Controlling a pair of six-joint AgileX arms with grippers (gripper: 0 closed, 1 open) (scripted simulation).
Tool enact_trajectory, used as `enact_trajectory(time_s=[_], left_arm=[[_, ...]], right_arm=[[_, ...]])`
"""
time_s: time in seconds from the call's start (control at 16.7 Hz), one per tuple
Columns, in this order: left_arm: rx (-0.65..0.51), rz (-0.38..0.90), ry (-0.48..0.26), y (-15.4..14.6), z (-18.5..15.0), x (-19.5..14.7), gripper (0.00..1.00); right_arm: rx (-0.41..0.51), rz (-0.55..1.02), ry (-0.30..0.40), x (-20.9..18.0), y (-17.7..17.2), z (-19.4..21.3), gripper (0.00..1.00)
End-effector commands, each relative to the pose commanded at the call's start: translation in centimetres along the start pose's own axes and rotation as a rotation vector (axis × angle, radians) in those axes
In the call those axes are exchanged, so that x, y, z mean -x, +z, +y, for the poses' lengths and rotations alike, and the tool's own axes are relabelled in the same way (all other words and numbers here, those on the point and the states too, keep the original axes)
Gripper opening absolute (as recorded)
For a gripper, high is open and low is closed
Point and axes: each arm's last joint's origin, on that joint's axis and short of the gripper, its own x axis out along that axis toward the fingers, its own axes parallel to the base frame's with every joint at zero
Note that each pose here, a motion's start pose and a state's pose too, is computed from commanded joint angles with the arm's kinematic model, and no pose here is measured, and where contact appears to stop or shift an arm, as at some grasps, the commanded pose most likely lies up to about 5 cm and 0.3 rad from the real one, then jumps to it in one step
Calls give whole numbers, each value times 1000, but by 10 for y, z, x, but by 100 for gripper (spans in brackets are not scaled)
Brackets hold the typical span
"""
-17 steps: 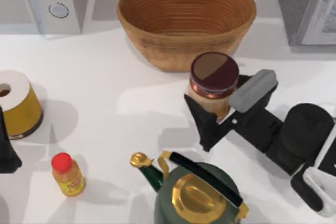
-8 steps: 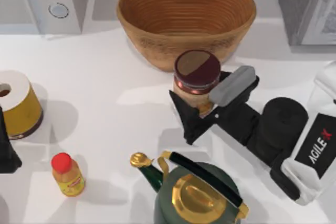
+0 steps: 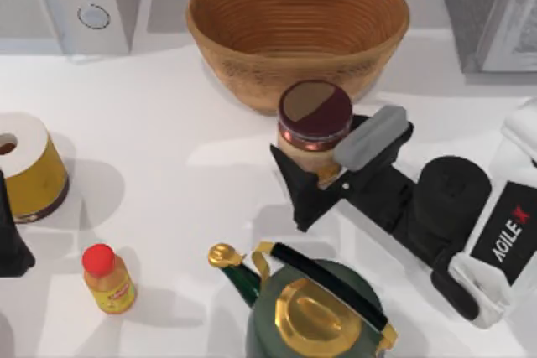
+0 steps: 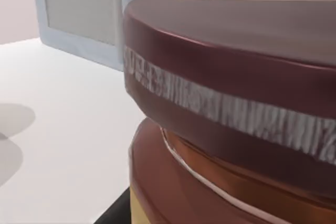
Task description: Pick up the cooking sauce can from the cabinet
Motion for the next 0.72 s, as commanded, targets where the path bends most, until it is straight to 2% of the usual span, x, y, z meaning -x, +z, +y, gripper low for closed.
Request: enact_trajectory(time_s=[0.36,0.72], left_arm=[[0,0,0,0,0,0,100],[0,0,0,0,0,0,100]], right_arm=[[0,0,0,0,0,0,98],[0,0,0,0,0,0,100]])
